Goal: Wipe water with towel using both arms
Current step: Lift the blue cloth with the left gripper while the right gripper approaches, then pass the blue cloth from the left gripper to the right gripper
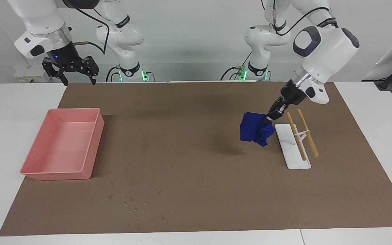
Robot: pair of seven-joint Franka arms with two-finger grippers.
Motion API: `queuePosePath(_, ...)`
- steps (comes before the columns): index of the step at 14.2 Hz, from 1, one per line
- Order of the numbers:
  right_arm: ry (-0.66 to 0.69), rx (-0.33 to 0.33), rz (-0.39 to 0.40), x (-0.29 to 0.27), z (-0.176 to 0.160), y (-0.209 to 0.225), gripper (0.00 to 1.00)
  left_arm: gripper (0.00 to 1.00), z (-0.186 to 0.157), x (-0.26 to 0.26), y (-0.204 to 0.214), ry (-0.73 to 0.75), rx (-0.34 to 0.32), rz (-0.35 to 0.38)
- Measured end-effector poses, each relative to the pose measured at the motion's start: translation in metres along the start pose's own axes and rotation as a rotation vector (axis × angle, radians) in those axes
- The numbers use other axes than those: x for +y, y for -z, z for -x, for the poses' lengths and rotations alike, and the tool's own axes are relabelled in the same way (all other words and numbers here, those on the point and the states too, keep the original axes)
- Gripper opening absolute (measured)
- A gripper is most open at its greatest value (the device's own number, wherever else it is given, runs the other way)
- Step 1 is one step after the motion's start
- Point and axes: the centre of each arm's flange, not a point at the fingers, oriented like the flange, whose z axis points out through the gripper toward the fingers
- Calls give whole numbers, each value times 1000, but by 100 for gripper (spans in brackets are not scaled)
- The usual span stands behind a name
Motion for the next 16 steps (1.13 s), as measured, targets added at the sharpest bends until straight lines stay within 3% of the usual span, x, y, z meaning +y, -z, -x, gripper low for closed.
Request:
queuePosePath(2,10,30,-47,-13,-4,0,100,9,39,12,-15,181,-83,61)
queuePosePath(4,-69,74,-107,-31,-9,-10,100,9,73,21,-26,313,-152,125)
queuePosePath(6,-243,78,-233,-53,-13,-31,100,9,97,27,-34,422,-236,169)
queuePosePath(8,-477,42,-363,-77,-17,-47,100,9,111,30,-38,497,-291,205)
queuePosePath(11,-777,-25,-555,-114,-21,-55,100,9,132,28,-53,559,-306,248)
queuePosePath(16,-1062,-106,-738,-141,-26,-65,100,9,187,16,-82,596,-316,274)
